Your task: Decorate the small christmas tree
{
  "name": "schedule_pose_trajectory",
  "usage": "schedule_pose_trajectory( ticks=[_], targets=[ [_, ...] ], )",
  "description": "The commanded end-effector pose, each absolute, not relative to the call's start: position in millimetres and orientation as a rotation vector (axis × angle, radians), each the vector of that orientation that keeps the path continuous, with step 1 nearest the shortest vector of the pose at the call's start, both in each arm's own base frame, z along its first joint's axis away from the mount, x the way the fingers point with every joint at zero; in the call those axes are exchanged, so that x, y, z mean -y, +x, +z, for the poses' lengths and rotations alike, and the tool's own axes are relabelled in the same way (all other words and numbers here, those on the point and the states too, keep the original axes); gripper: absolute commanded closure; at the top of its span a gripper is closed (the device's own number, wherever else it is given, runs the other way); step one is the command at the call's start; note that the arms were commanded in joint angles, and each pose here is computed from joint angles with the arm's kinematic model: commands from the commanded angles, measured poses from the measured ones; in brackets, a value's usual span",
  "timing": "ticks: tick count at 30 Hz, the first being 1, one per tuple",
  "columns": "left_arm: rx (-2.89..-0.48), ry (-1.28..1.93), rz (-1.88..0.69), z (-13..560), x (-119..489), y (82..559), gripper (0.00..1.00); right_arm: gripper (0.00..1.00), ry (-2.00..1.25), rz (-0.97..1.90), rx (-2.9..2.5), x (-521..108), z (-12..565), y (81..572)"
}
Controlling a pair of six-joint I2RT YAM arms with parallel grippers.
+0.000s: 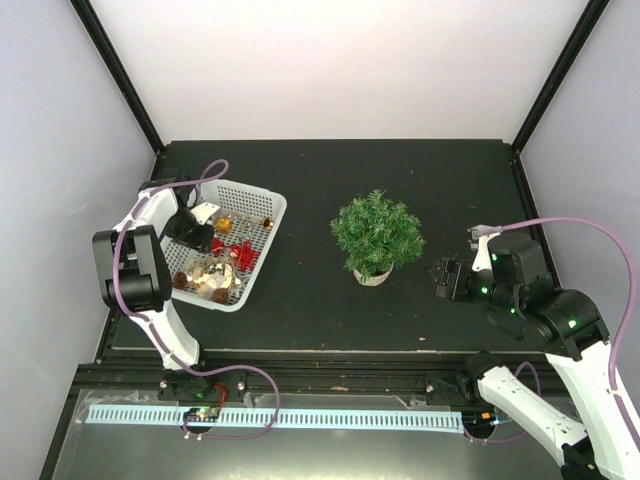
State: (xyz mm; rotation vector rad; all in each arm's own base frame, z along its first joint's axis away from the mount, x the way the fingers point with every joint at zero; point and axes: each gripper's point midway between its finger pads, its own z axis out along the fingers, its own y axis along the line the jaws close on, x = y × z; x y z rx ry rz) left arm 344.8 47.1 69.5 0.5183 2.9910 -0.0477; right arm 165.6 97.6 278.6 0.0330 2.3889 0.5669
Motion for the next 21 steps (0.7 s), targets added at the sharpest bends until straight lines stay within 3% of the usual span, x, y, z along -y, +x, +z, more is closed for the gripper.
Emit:
schedule_pose_trajectory(
  ticks=[1, 10, 21],
  targets=[
    [-2.928, 0.646, -0.050, 65.9, -44.5, 360.5, 0.55, 0.17, 0.060, 0.564, -2.380, -94.6, 279.0, 165.5],
    [-2.859, 0.696, -0.096, 70.0, -58.2, 367.7, 0.58, 0.17, 0.082, 0.564, -2.391, -92.1, 276.5, 161.8],
    [-2.755, 0.823, -0.341, 86.9, -48.5, 345.3, 0.61, 0.17, 0.082, 0.585, -2.407, -95.7, 273.0, 161.2]
  ],
)
